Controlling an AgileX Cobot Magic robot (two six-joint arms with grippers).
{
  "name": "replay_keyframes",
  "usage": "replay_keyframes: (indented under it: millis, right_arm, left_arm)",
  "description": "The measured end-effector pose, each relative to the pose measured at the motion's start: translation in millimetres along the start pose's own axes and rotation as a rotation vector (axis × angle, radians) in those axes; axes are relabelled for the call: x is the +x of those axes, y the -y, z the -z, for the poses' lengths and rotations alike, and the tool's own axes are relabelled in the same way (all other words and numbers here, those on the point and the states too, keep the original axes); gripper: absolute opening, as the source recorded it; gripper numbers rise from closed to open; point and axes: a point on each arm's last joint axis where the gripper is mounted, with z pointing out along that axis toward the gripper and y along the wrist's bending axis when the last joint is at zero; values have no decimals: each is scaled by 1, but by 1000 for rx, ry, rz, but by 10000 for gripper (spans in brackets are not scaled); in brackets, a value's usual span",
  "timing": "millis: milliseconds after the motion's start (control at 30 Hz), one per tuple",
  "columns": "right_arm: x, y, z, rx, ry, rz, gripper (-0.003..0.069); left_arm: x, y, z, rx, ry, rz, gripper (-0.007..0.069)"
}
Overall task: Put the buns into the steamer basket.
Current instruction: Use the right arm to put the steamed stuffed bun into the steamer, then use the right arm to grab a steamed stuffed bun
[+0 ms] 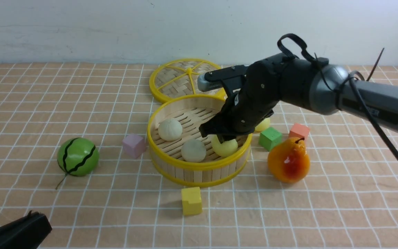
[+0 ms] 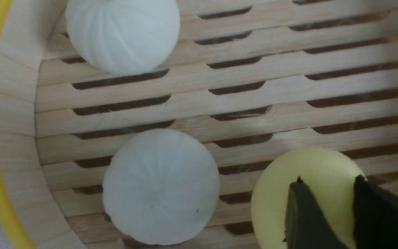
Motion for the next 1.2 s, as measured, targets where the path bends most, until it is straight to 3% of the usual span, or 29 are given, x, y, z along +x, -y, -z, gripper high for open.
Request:
replay_keyframes:
  millis: [33,67,167,267,367,500,700,933,1200]
  right_arm:
    - [-1,0,1,0,3,-1,269]
    - [-2,0,3,-2,6,-2,339]
    - [-9,-1,19,-2,34,0,454]
    - [-21,1,46,29,97,41,507]
    - [-30,18,65,99,131,40,493]
    - [-27,65,49,176,93,-71,398]
    - [-17,111,10,132,86,-212,324]
    - [-24,127,-6,35,132,-295,323]
    - [-30,131,-31,17,143,-301,323]
  left_arm:
    - [0,0,0,0,0,0,34]
    - [0,0,0,0,0,0,36]
    - [0,0,0,0,0,0,38]
    - [0,0,0,0,0,0,39]
    - [0,0,0,0,0,0,43]
    - [0,0,0,0,0,0,49]
    - [0,0,0,0,0,0,55]
    - [0,0,0,0,0,0,60]
    - [0,0,0,0,0,0,68]
